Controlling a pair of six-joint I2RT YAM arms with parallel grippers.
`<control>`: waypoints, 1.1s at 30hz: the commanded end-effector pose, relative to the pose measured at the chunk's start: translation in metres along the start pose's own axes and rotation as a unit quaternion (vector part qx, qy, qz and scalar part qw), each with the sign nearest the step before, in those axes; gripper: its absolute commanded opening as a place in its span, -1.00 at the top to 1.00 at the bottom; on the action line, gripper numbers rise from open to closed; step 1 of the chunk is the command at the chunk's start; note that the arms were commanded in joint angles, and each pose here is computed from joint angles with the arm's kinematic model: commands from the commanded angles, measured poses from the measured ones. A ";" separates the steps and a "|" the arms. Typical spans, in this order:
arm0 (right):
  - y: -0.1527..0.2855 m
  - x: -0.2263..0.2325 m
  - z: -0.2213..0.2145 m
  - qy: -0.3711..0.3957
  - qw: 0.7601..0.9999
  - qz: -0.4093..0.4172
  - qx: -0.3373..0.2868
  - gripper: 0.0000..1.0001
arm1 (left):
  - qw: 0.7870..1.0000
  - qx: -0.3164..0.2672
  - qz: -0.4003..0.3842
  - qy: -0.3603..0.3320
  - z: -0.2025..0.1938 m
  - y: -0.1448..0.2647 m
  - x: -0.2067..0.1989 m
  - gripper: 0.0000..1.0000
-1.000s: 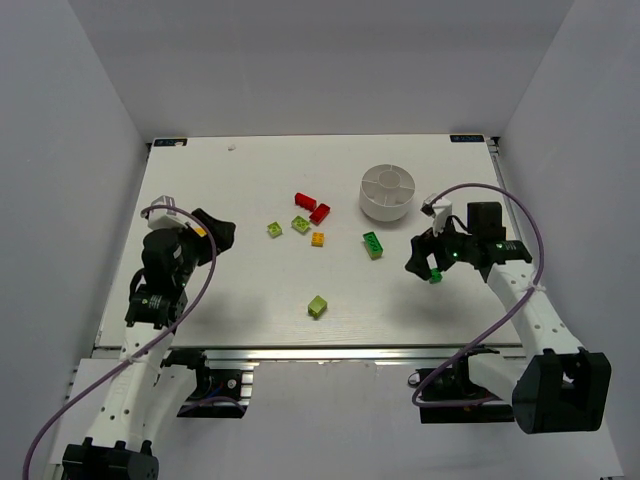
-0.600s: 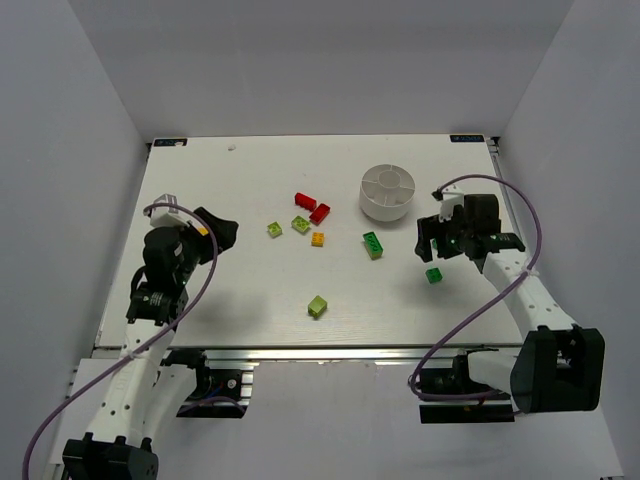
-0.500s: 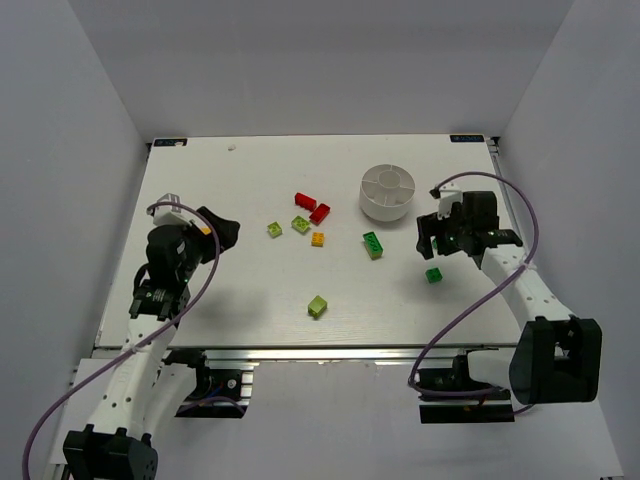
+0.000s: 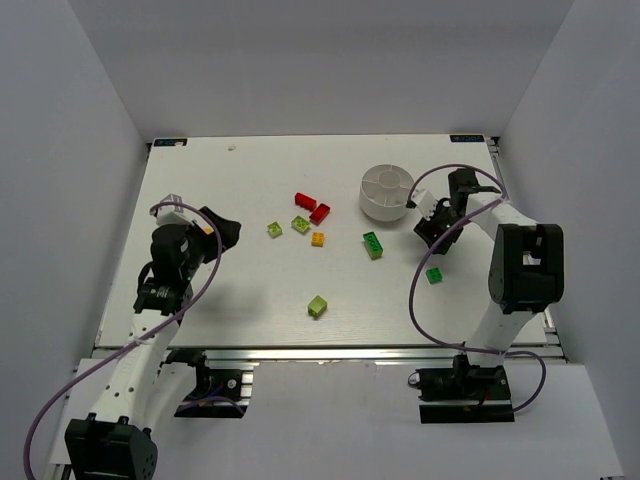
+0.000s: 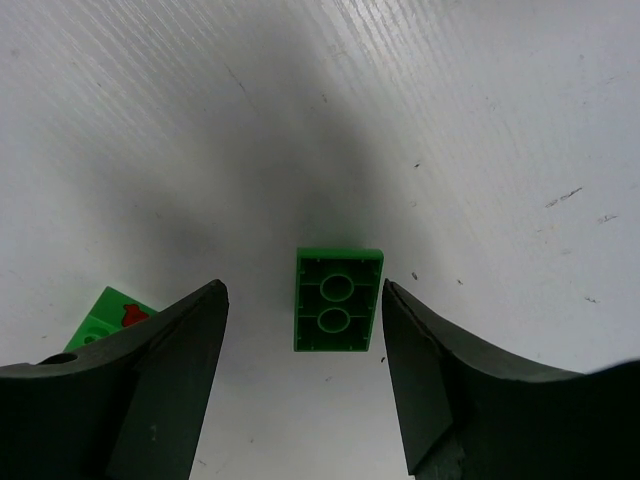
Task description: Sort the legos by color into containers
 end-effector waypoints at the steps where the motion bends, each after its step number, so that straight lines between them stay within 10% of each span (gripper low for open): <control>1: 0.005 -0.017 0.002 0.015 1.000 -0.022 0.002 -0.36 | 1.000 -0.006 0.004 0.001 -0.001 0.002 0.003 -0.96; 15: -0.012 -0.026 -0.003 0.004 1.000 -0.016 0.004 -0.15 | 1.000 -0.005 0.008 0.002 -0.002 0.000 0.005 -0.96; 22: 0.002 -0.024 0.014 -0.001 0.999 -0.020 -0.043 0.65 | 1.000 -0.003 0.005 0.005 -0.002 -0.004 0.004 -0.96; 33: 0.096 -0.048 0.104 -0.075 0.950 -0.071 -0.295 1.00 | 1.000 0.003 -0.005 0.013 -0.004 -0.009 0.001 -0.96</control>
Point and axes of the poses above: each gripper's point midway between its finger pads, its own y axis back along the fingers, its own x axis along the line the jaws close on, z = x × y, the point moved 2 cm from there along y, back along the fingers, and after that the axes turned 5 degrees about y, right-handed, at the moved point
